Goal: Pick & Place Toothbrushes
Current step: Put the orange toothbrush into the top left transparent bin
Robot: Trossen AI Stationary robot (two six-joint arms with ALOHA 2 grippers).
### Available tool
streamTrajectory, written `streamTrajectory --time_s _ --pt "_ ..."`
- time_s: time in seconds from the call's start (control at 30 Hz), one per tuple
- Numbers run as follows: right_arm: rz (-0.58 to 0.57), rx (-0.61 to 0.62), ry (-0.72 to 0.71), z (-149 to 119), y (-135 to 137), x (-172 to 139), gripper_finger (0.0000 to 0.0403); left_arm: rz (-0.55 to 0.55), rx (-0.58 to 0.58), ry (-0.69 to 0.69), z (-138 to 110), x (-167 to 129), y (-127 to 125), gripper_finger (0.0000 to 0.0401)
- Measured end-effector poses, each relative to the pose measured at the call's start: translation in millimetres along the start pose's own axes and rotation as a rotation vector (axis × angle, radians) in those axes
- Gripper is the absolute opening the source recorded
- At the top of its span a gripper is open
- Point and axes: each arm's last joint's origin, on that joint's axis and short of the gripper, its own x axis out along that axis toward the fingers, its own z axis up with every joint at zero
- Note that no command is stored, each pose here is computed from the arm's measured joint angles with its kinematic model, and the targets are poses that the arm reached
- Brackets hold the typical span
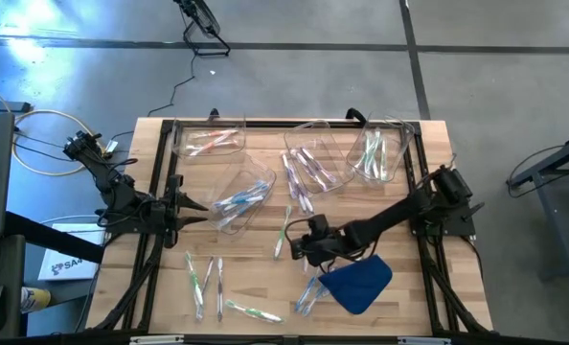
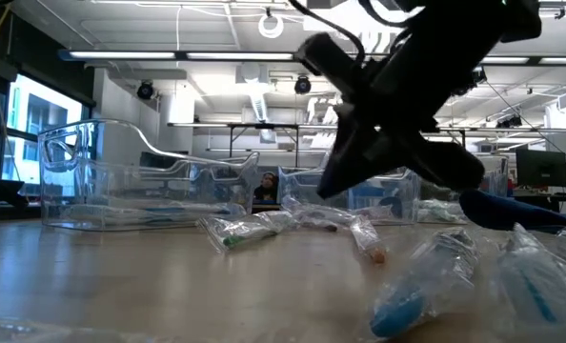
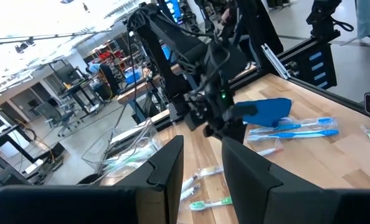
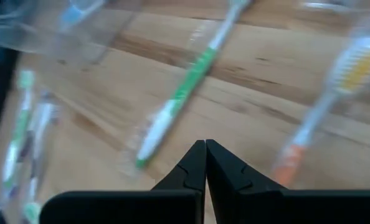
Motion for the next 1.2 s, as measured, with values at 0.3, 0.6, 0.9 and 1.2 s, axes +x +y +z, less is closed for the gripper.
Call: streamTrajectory --time_s 0.3,0.6,0.9,1.2 --pt "-0.141 0.01 0.074 4.4 -14.2 2.1 0.0003 0.0 0.001 0.0 0.0 0.0 0.0 0.0106" --pt "-0.144 -0.003 0.072 4.8 -14.5 2.4 0.0003 0.0 0.0 0.0 0.0 0.0 0.0 0.0106" --pt "-0.126 -0.011 0.114 3.5 -12.8 2.6 0.0003 0.0 0.001 0.0 0.0 0.0 0.0 0.0106" --pt "-0.14 -0.019 0.139 -3.5 -18.3 16.2 0.0003 0.0 0.0 0.0 0.0 -0.1 0.0 0.0106"
